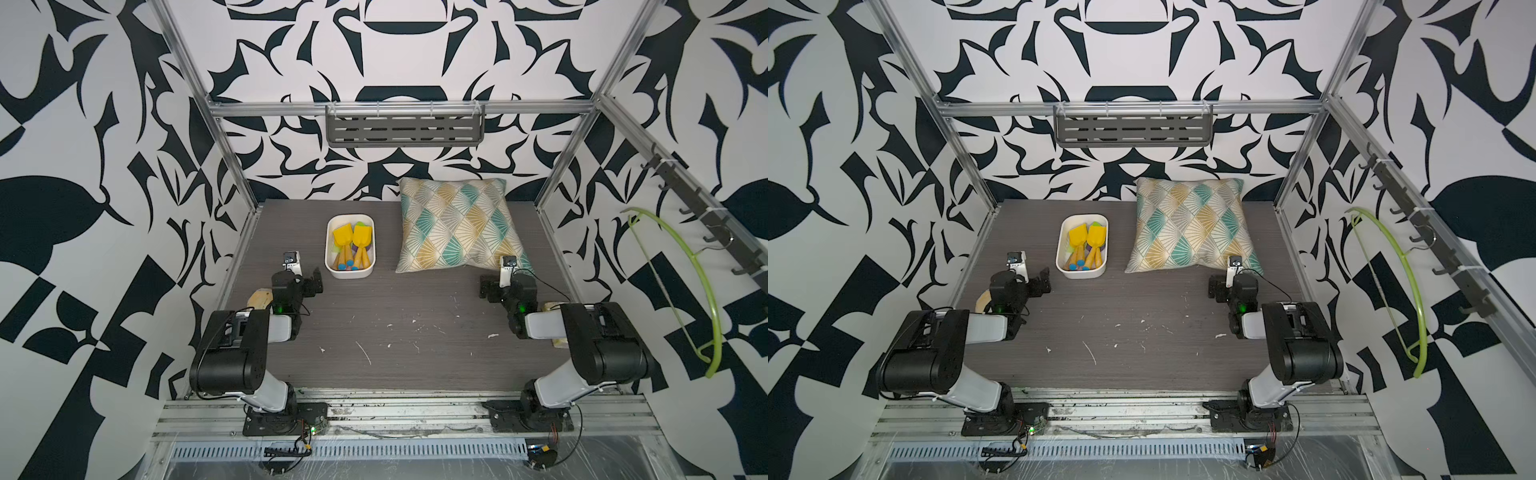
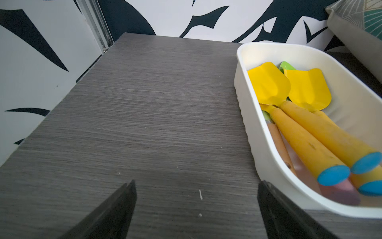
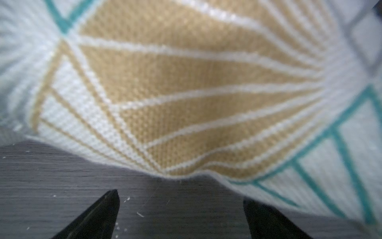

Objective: Take the shovel out of the storage box
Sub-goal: Adjust the distractor at the center of the board.

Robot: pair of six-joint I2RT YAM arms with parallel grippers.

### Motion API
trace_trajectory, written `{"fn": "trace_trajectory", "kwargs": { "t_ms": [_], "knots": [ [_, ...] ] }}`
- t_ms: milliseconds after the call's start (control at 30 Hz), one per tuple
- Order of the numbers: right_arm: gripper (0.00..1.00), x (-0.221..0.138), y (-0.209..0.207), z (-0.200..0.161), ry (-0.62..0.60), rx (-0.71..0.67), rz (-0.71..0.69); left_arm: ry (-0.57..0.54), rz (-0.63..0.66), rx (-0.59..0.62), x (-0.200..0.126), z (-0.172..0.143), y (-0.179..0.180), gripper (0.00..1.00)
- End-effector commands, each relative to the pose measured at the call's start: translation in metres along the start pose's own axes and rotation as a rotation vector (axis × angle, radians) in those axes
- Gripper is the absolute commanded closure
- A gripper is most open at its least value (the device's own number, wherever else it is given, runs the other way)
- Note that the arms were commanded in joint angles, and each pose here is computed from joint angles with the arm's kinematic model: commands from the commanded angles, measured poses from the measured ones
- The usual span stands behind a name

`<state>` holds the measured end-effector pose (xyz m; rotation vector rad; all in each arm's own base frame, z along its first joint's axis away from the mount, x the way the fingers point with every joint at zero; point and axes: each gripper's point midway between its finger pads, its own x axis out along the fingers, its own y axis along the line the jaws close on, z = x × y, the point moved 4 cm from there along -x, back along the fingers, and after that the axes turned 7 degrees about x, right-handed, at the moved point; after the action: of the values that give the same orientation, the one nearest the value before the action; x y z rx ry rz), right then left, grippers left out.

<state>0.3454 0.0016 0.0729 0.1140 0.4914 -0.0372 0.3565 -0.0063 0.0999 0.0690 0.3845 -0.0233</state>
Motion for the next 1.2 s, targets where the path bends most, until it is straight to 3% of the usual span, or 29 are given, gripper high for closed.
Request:
{"fn": "trace_trajectory", "kwargs": {
  "t_ms": [0,900,1000,1067,1167],
  "knots": [
    [0.0,-0.003,0.002,0.018,-0.06,0.012,0.016,-0.008,-0.006,0.006,0.0,0.001,-0.001,0.01],
    [0.01,-0.004,0.002,0.02,-0.069,0.011,0.014,-0.022,0.014,0.005,-0.001,0.004,0.002,0.01],
    [0.02,-0.013,0.006,0.039,-0.018,0.015,0.016,0.0,0.036,-0.016,-0.01,0.022,0.006,0.01],
    [0.04,-0.021,0.014,0.062,0.047,0.047,0.048,0.027,0.043,-0.026,-0.018,0.051,0.007,0.01],
    [0.15,-0.033,0.04,0.1,0.145,0.182,0.184,0.034,0.001,-0.116,-0.022,0.098,0.005,0.01]
  ]
}}
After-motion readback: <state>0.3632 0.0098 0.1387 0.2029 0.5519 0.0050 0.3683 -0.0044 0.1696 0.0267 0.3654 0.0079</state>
